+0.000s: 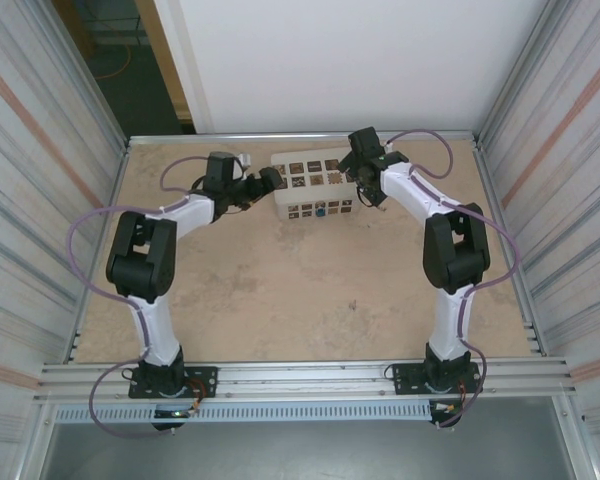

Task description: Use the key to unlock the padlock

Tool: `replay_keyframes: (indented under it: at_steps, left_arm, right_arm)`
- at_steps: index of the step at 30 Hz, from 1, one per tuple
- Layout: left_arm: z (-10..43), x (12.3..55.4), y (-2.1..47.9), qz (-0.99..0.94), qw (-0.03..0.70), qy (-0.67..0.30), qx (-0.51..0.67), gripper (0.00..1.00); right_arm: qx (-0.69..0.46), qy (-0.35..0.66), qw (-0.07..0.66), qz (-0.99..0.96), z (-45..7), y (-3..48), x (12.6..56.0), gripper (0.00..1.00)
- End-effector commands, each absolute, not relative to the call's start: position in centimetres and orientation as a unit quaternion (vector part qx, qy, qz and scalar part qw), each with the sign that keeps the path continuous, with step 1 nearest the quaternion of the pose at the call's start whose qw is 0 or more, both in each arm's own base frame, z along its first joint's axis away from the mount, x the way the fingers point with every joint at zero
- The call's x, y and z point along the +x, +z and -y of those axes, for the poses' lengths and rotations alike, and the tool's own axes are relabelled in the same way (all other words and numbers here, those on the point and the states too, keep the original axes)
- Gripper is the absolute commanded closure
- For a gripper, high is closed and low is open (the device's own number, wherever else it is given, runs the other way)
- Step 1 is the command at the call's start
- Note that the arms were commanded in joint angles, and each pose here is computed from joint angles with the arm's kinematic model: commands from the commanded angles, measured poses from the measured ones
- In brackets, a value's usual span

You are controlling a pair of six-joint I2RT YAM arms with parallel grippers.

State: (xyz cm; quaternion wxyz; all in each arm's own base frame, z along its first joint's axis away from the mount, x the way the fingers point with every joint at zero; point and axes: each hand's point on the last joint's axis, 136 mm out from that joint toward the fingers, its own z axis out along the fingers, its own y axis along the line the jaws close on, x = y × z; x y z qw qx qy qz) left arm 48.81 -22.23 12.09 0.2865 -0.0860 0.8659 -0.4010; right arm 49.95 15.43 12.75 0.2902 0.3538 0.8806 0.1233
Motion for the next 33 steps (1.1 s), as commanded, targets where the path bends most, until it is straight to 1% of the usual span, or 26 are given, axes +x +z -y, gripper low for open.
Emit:
replay_keyframes:
  at_steps: [1, 8, 16, 23, 28, 33]
  left_arm:
    - [23.7, 49.3, 12.6, -0.864, 0.28, -0.415, -0.058, 0.07]
    - [25.9, 50.0, 11.6, -0.865, 0.261, -0.427, -0.041, 0.08]
    - [28.6, 49.2, 12.6, -0.855, 0.251, -0.453, 0.002, 0.1]
    - [29.4, 47.3, 13.2, -0.854, 0.245, -0.459, 0.024, 0.1]
    - [28.5, 45.5, 14.0, -0.854, 0.251, -0.455, 0.025, 0.09]
    - [27.6, 42.8, 14.1, -0.857, 0.249, -0.45, 0.025, 0.09]
  right_arm:
    - [0.314, 0.138, 0.291, -0.893, -16.6, 11.4, 51.1, 0.01]
    - [0.268, 0.169, 0.292, -0.902, -18.3, 10.8, 52.9, 0.01]
    - [0.196, 0.22, 0.285, -0.912, -21.5, 11.2, 52.5, 0.01]
    - [0.131, 0.246, 0.282, -0.918, -25.1, 12.2, 50.0, 0.01]
    - [0.089, 0.268, 0.277, -0.918, -28.0, 13.1, 46.8, 0.01]
    - [0.061, 0.276, 0.267, -0.921, -29.7, 13.1, 42.8, 0.01]
